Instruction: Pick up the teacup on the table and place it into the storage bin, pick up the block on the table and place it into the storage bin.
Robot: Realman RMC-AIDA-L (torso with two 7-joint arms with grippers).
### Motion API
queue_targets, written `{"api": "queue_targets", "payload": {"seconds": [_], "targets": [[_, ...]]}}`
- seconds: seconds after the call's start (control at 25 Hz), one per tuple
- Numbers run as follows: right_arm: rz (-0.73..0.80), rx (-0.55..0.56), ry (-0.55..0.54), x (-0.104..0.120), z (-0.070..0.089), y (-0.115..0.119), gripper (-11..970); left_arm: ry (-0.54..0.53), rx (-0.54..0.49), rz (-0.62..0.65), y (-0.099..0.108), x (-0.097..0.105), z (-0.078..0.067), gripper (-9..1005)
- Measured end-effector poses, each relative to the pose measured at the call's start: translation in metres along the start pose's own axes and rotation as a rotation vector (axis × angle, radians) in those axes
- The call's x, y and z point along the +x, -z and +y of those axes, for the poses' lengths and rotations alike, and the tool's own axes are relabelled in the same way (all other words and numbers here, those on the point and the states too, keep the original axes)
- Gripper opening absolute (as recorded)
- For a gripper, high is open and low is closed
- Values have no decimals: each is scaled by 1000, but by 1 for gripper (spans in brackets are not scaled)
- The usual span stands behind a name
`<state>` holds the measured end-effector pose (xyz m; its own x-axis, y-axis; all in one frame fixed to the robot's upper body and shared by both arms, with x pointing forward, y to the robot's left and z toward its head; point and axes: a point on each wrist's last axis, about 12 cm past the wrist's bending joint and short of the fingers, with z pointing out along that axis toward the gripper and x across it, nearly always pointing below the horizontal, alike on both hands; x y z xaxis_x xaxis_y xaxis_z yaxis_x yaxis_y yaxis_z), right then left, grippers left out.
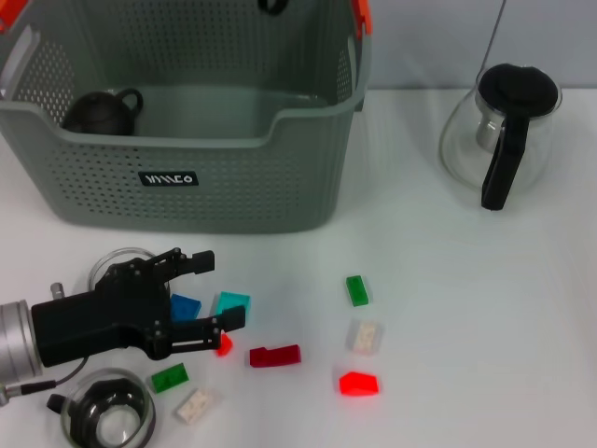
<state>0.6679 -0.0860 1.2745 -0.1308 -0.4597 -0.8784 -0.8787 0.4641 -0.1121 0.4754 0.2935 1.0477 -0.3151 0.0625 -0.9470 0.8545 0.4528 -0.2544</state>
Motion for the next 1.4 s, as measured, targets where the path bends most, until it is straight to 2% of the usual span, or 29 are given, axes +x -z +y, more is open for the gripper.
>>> {"api": "queue_targets", "payload": {"seconds": [0.16, 0.4, 0.88, 1.4], "targets": [[64, 69, 50, 11, 1, -39, 57, -6, 1, 4, -1, -2, 2, 844], [135, 138, 96, 28, 4, -70, 67, -9, 2, 5, -2, -4, 3, 842], [205, 185, 138, 54, 7, -82, 96, -8, -1, 9, -2, -3, 3, 840], [237, 179, 155, 63, 11, -85, 128, -10, -4, 9, -1, -2, 3, 837]]}}
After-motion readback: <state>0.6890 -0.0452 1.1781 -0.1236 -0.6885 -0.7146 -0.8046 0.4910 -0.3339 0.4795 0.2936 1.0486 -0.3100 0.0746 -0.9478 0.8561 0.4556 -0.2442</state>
